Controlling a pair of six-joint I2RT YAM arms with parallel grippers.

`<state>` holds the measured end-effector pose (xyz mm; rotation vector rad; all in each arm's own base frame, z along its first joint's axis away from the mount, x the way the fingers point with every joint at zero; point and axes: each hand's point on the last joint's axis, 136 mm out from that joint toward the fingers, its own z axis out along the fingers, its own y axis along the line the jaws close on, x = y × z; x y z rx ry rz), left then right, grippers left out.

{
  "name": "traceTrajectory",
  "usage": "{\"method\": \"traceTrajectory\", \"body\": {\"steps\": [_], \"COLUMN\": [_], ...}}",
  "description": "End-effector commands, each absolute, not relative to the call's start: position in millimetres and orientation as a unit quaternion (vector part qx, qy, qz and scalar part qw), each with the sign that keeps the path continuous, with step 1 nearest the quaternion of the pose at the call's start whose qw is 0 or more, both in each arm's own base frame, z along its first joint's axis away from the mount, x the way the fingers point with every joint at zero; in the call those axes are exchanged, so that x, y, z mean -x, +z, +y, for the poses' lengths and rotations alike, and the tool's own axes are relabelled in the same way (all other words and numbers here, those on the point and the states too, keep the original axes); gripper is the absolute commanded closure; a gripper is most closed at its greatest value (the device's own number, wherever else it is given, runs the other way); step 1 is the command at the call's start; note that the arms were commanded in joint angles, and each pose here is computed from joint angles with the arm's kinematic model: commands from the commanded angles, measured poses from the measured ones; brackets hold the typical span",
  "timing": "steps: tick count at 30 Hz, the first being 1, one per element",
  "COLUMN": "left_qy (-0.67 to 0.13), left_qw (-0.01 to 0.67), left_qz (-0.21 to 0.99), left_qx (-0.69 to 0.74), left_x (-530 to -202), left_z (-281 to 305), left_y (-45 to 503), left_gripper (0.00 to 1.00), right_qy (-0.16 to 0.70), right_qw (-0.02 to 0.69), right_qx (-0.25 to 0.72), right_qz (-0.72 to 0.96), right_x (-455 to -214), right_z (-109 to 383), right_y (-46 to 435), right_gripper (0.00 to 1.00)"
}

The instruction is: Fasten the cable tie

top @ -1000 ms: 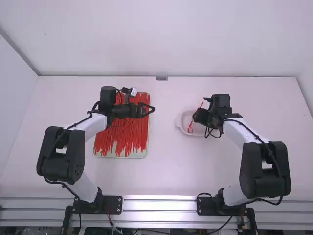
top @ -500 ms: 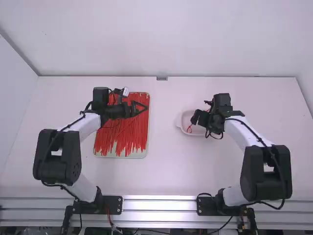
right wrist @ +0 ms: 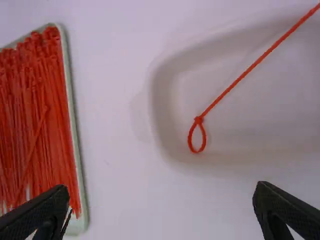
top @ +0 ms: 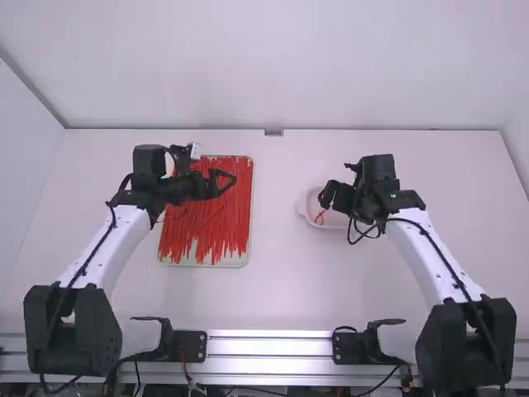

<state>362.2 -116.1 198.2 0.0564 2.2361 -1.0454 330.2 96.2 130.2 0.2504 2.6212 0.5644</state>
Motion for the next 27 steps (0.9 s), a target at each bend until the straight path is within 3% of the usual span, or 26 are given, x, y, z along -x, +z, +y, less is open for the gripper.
{"method": "traceTrajectory", "body": {"steps": [1, 14, 27], "left_qy": [-0.371, -0.253, -0.115], "left_qw": [0.367, 0.487, 0.513], "left_qz": [0.852, 0.83, 0.848], "left_qx": [-0.042, -0.102, -0.07], "left_x": [-363, -353, -309], "left_z": [-114, -89, -46], "left_y": [211, 215, 167], "left_gripper": [0.03, 0.21, 0.49], "right_qy": [0.196, 0.075, 0.007], "right_qw": [0.257, 0.381, 0.512], "right_qx": [-0.089, -0.085, 0.004], "right_qz": [0.942, 0.917, 0.859], "right_x": [-336, -336, -315], "right_z": [87, 13, 3], "right_y": [146, 155, 170], "right_gripper": [0.04, 0.22, 0.5]}}
